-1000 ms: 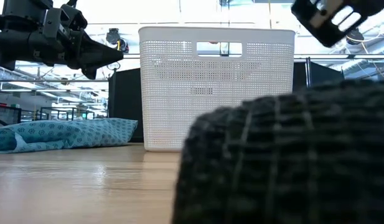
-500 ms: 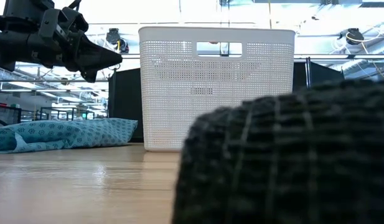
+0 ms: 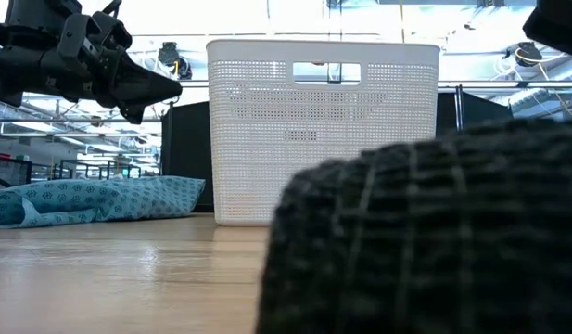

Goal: Pick & place medical supplies in basket/bin
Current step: Put the black rolled bandage in the white bin

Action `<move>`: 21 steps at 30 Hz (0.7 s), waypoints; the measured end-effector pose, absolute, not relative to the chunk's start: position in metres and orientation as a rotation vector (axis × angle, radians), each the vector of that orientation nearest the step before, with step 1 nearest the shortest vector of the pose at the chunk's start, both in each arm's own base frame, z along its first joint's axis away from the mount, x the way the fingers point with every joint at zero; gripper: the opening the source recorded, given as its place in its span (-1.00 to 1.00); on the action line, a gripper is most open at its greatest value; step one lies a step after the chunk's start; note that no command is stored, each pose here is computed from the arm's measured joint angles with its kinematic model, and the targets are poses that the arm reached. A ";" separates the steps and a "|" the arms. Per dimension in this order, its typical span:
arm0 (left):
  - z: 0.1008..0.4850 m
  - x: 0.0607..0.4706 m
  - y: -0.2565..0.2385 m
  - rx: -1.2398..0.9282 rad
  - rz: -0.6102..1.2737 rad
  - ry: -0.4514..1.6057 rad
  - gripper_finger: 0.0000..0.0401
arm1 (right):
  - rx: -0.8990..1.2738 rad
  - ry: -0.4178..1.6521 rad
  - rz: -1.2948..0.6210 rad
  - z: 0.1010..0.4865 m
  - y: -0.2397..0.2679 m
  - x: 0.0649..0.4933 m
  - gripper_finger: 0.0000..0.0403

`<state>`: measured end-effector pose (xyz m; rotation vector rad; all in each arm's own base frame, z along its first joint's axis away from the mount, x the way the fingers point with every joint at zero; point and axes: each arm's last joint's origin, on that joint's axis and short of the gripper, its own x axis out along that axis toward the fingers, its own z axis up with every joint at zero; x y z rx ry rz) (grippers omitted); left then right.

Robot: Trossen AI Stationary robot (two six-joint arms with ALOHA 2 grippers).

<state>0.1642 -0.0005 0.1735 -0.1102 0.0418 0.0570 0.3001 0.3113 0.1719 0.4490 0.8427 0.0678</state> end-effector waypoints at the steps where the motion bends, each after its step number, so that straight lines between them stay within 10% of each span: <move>1: 0.173 0.164 -0.001 -0.109 0.057 0.043 -0.79 | 0.454 0.839 0.069 0.170 0.312 0.301 0.74; 21: 0.171 0.164 -0.001 -0.054 0.030 0.066 -0.79 | 0.421 0.910 -0.046 0.117 0.320 0.314 0.70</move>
